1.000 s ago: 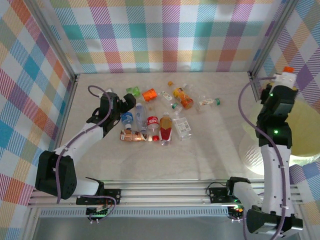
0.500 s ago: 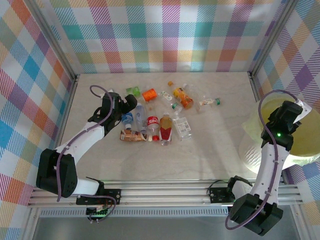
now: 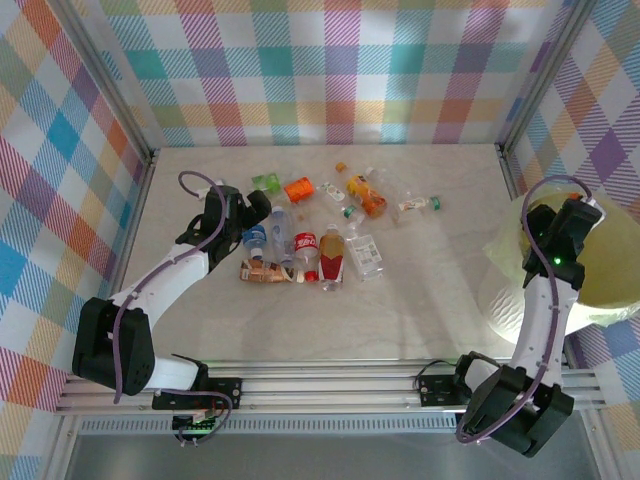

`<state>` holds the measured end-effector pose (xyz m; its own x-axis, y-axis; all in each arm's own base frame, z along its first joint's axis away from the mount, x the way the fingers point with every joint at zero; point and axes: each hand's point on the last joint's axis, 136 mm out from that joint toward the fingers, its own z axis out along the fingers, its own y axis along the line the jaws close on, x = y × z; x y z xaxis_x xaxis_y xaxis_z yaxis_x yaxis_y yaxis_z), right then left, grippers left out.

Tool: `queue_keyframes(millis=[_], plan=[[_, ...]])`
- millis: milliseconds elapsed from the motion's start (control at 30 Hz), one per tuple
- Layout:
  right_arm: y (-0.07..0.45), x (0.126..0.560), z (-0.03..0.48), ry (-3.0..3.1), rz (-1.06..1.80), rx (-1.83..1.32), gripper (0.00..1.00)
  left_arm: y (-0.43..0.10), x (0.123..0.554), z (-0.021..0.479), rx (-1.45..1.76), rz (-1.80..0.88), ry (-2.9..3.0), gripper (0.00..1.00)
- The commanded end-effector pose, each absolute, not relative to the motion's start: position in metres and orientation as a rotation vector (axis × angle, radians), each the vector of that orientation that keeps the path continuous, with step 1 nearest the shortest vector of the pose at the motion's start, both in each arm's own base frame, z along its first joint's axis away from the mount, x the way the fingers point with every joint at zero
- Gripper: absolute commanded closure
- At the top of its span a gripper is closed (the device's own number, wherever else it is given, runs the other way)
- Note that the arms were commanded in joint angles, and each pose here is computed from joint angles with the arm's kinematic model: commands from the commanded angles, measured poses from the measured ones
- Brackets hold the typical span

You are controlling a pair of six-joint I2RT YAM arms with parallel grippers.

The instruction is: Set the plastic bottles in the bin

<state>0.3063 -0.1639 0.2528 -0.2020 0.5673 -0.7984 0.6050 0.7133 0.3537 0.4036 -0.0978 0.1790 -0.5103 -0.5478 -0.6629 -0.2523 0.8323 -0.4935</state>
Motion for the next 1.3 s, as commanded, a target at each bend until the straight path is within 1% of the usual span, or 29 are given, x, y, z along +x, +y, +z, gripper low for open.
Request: queue_keyframes(millis=[0, 233, 300, 367, 600, 833, 933, 1100, 1200, 1233, 1267], plan=[[-0.152, 0.328, 0.268, 1.841, 0.089, 0.832, 0.57, -0.101, 0.408, 0.185, -0.581, -0.409, 2.119, 0.00], [-0.140, 0.344, 0.268, 1.881, 0.196, 0.759, 0.52, -0.099, 0.407, 0.181, -0.601, -0.394, 2.128, 0.00], [-0.140, 0.344, 0.266, 1.883, 0.192, 0.764, 0.49, -0.097, 0.405, 0.180, -0.608, -0.379, 2.132, 0.00], [-0.141, 0.342, 0.265, 1.882, 0.184, 0.771, 0.45, -0.095, 0.404, 0.179, -0.616, -0.367, 2.135, 0.00], [-0.149, 0.325, 0.273, 1.857, 0.090, 0.823, 0.32, -0.087, 0.398, 0.177, -0.634, -0.325, 2.141, 0.00], [-0.157, 0.305, 0.285, 1.810, -0.017, 0.848, 0.25, -0.080, 0.391, 0.175, -0.647, -0.290, 2.137, 0.00], [-0.159, 0.297, 0.289, 1.797, -0.048, 0.862, 0.19, -0.077, 0.388, 0.176, -0.655, -0.274, 2.133, 0.00], [-0.165, 0.277, 0.305, 1.772, -0.138, 0.910, 0.13, -0.060, 0.374, 0.172, -0.715, -0.182, 2.143, 0.00], [-0.160, 0.272, 0.322, 1.766, -0.141, 0.892, 0.05, -0.052, 0.361, 0.166, -0.736, -0.128, 2.179, 0.00], [-0.156, 0.273, 0.328, 1.768, -0.136, 0.872, 0.00, -0.052, 0.358, 0.165, -0.730, -0.126, 2.194, 0.00], [-0.151, 0.275, 0.334, 1.769, -0.133, 0.846, 0.00, -0.053, 0.356, 0.162, -0.725, -0.130, 2.211, 0.00]])
